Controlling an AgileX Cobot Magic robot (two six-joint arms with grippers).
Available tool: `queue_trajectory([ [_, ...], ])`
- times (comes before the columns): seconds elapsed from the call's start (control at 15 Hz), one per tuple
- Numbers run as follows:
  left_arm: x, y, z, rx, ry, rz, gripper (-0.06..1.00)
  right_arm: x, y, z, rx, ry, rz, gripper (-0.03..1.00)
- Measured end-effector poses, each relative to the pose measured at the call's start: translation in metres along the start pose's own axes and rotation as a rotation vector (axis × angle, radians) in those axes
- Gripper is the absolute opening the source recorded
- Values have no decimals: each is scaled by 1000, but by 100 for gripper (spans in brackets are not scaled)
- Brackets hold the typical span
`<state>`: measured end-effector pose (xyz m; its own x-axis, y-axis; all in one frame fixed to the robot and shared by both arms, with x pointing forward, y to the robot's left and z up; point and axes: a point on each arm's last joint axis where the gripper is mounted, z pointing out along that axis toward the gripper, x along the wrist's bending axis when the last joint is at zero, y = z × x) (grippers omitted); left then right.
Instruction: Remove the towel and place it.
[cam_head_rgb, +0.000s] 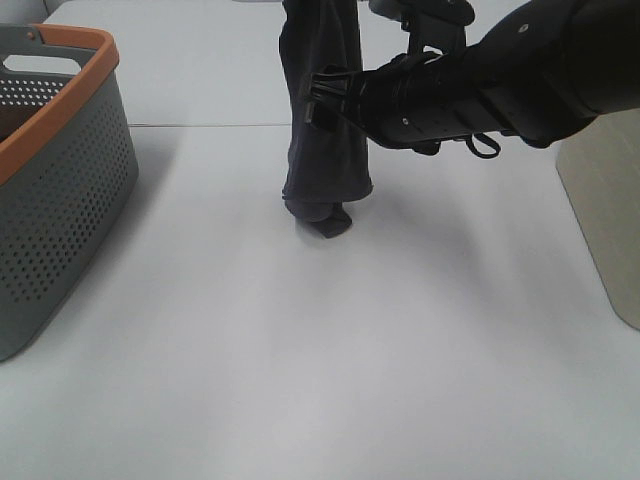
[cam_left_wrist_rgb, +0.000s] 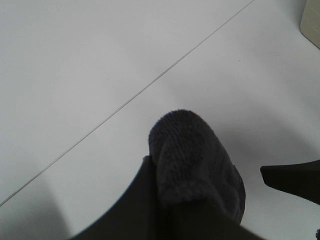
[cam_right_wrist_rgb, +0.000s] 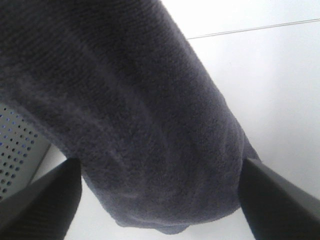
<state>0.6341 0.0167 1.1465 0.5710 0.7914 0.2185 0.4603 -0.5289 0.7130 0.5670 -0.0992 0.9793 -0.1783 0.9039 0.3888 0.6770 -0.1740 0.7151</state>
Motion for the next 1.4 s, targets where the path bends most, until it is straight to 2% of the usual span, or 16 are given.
queue_trajectory([
  [0.2,0,0,0,0,-4,-3,1,0,0,0,-5,-2,40,76],
  [0.67,-2,0,0,-1,-23,0,1,12,10,-2,-24,36,39,76],
  [0.93,-2,0,0,0,-25,-1,1,9,12,0,-61,12,39,76],
  [1.2,-2,-1,0,8,-27,10,1,-1,-5,24,-3,-30,35,75],
  [1.4,-2,-1,0,8,-27,22,1,2,-13,25,77,4,10,62],
])
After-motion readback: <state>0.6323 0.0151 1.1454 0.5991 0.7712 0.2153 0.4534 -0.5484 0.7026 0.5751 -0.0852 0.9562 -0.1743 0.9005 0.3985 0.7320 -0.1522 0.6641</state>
